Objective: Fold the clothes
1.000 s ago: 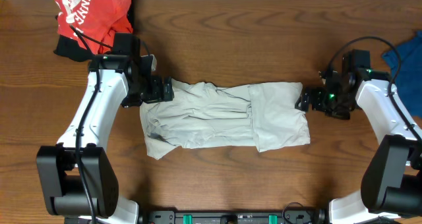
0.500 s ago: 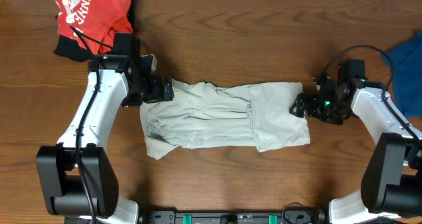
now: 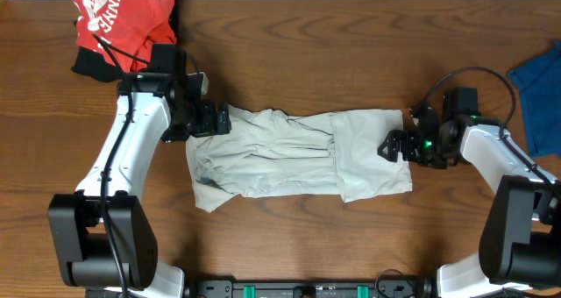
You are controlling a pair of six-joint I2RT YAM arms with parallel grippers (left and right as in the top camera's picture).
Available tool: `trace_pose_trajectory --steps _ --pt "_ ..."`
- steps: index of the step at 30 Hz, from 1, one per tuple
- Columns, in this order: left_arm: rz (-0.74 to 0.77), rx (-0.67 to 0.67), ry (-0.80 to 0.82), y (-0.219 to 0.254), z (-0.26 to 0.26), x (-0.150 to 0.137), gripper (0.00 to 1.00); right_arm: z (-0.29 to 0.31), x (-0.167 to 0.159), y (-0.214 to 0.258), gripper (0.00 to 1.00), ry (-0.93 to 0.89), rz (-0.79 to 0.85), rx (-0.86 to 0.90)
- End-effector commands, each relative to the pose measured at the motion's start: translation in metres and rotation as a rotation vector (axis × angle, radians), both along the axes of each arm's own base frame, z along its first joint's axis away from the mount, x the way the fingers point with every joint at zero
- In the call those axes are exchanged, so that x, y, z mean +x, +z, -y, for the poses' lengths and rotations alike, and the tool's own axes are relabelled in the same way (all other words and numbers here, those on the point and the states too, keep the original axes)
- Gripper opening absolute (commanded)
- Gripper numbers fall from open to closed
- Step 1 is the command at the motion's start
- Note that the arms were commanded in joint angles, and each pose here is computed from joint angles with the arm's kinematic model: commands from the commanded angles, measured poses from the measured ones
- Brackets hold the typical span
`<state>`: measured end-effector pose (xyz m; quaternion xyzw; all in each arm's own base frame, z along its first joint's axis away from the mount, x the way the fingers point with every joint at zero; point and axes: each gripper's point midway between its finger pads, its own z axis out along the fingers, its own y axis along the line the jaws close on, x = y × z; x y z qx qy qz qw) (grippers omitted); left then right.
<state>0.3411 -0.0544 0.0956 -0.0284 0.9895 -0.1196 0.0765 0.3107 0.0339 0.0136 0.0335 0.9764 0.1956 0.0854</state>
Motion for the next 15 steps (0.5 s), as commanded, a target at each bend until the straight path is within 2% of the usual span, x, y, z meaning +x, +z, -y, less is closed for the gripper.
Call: trace_pose_trajectory --steps 1,10,15 --pt "-0.01 0.001 0.009 -0.003 -0.001 -0.002 0.98 -0.007 0.0 0.003 0.99 0.066 0.049 0.013" --pt "-0.009 0.0 0.009 -0.003 -0.001 -0.002 0.98 -0.007 0.012 0.004 0.99 0.1 0.121 0.001" --pt "-0.009 0.0 0.009 -0.003 -0.001 -0.002 0.98 -0.017 0.014 0.01 0.99 0.113 0.14 0.062"
